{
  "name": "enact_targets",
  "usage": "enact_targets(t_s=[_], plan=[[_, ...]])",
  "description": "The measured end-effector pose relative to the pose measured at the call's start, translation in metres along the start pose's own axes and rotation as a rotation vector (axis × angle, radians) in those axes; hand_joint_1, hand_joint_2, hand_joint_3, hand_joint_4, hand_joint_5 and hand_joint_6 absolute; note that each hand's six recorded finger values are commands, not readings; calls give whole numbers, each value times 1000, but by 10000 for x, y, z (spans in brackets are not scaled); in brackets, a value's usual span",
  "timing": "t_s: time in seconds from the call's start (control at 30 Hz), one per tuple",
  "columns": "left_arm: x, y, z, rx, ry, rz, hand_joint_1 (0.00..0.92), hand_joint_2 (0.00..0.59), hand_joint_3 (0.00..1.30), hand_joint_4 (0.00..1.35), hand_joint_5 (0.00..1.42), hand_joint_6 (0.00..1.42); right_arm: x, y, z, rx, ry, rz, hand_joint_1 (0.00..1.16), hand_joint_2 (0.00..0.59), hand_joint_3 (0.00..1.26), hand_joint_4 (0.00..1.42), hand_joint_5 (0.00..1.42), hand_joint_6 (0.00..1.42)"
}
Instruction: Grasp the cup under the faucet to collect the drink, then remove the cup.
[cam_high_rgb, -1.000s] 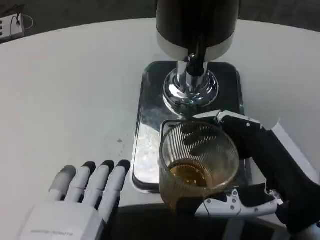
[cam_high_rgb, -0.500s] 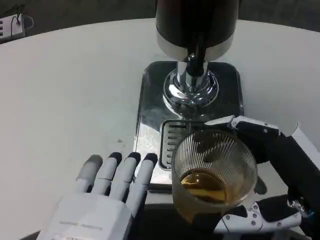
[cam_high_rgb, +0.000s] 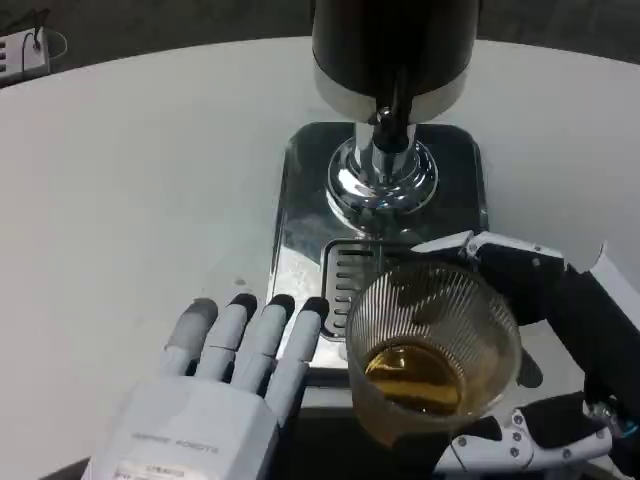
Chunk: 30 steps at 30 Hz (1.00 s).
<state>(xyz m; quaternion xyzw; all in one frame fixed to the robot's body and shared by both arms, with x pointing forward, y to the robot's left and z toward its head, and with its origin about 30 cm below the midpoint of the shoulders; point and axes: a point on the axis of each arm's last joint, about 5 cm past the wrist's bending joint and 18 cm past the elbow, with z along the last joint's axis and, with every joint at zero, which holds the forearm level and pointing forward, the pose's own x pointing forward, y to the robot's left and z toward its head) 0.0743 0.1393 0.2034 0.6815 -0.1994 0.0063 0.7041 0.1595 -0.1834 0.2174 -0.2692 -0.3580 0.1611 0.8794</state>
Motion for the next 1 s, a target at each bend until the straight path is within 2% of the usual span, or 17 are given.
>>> enact_targets(t_s=[1.0], plan=[[22,6,7,-18,15,-4,0,14,0,0,0,0,0,0,4,0,-2,-1,1162,91,869,1026,1202,1424]])
